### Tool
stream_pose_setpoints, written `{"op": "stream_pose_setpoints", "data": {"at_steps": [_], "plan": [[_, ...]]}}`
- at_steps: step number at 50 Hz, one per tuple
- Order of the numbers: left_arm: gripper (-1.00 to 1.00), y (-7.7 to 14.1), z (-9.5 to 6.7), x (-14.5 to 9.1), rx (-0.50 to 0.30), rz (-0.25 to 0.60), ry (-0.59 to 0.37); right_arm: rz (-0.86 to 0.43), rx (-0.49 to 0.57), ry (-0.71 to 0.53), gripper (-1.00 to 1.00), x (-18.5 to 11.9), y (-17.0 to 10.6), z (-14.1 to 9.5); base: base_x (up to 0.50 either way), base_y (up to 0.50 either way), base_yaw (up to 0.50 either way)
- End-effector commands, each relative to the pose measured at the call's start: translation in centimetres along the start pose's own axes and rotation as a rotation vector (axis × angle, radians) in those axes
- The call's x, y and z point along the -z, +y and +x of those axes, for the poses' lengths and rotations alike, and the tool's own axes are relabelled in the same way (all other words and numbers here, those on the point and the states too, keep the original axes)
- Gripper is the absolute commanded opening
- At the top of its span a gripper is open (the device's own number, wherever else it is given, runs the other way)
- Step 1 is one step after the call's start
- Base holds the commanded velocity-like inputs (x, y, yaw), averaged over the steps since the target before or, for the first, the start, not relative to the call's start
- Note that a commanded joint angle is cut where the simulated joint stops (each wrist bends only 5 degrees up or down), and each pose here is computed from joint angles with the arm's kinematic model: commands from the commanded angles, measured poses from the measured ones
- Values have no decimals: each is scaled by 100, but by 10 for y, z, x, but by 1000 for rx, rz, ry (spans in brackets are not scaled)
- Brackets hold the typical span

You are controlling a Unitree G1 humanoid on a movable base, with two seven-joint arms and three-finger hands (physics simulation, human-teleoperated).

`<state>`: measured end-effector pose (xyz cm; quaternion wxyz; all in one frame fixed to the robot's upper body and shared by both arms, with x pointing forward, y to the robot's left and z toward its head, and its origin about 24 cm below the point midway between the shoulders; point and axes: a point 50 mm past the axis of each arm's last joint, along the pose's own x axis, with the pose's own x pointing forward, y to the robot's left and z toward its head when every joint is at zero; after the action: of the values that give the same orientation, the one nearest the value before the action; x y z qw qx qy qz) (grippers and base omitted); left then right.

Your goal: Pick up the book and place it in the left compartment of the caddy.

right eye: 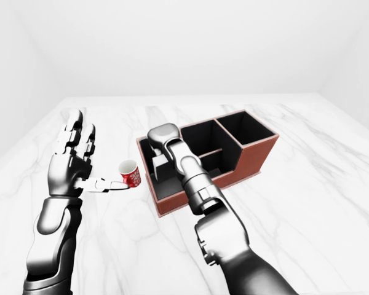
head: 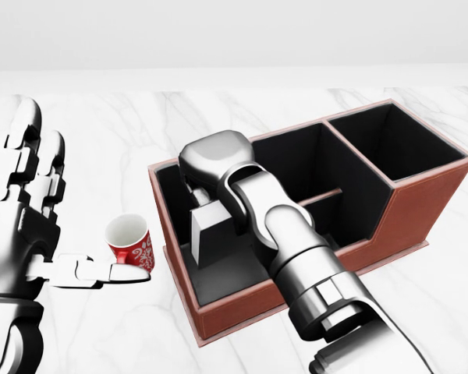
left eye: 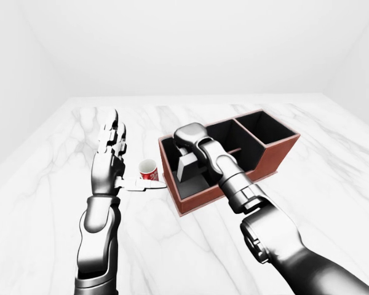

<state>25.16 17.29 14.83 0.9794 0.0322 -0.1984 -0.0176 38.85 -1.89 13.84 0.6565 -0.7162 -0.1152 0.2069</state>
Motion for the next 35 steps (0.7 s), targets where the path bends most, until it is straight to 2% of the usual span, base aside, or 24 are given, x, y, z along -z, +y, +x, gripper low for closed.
{"op": "stream_pose_setpoints", "data": {"at_steps": [1, 35], "plan": [[100, -1, -1, 1, 1, -1, 4, -10, 21, 2, -100, -2, 4, 3, 0, 0, 0], [100, -1, -2, 4, 3, -6, 17, -15, 1, 1, -100, -5, 30, 3, 0, 0, 0]]}}
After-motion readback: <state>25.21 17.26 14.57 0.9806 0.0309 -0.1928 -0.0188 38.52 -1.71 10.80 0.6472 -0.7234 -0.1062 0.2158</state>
